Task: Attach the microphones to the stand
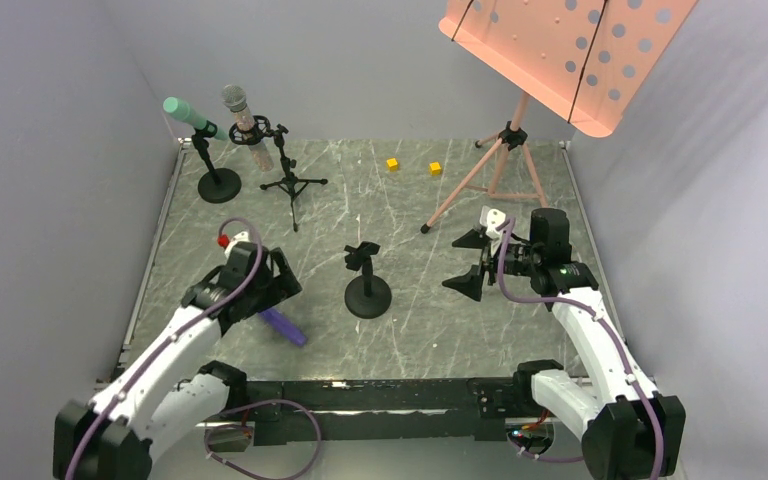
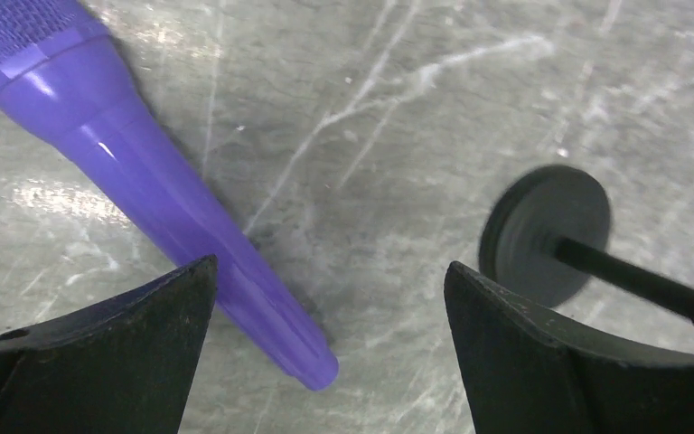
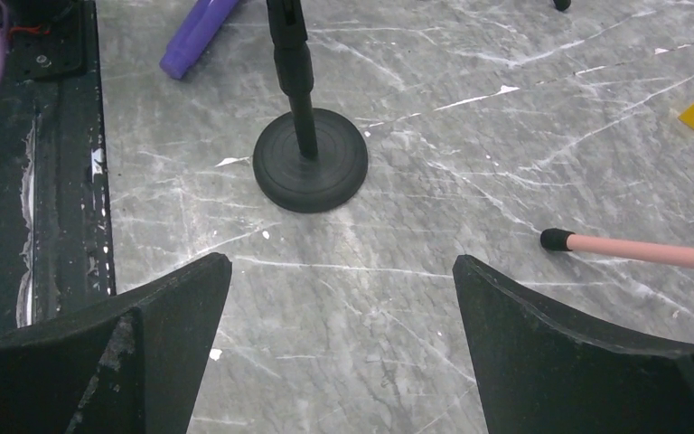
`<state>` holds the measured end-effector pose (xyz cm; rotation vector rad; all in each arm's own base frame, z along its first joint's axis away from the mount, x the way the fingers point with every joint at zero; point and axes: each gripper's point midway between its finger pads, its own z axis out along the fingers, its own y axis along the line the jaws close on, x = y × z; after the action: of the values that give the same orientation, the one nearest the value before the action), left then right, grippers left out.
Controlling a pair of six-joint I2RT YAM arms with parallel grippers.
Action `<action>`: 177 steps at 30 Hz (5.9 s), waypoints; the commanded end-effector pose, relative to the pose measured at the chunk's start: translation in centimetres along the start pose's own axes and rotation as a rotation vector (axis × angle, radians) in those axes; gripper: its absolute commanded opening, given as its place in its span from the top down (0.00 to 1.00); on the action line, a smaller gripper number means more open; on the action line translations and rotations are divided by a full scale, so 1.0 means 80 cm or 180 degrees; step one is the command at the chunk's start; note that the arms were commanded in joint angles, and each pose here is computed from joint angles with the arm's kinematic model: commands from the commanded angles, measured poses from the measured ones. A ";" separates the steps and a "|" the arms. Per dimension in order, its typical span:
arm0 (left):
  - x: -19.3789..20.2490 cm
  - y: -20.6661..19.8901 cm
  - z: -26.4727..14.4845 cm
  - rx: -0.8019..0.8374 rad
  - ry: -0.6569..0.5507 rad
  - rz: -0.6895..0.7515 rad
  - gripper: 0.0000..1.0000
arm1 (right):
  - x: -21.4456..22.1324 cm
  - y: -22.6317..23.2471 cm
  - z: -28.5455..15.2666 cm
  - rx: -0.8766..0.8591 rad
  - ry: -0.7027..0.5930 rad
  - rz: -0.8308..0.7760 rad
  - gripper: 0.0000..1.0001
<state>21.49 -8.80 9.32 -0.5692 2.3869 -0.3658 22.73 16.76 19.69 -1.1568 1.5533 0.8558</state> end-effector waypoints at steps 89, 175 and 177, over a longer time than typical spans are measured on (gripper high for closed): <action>-0.006 -0.438 -0.328 0.4962 -0.2030 0.2205 1.00 | -0.326 0.078 -0.098 -0.0579 -0.1002 0.0643 0.00; 0.000 -0.227 -0.112 0.3355 -0.2734 0.2986 0.01 | -0.270 0.031 0.072 -0.1076 -0.0047 -0.0269 0.93; -0.005 -0.223 -0.110 0.3436 -0.2746 0.2986 0.01 | -0.268 0.031 0.076 -0.1108 -0.0032 -0.0258 0.93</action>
<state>21.25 -23.58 19.96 0.7692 1.2767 -0.6552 23.86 28.24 37.35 -1.4108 1.4457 1.1130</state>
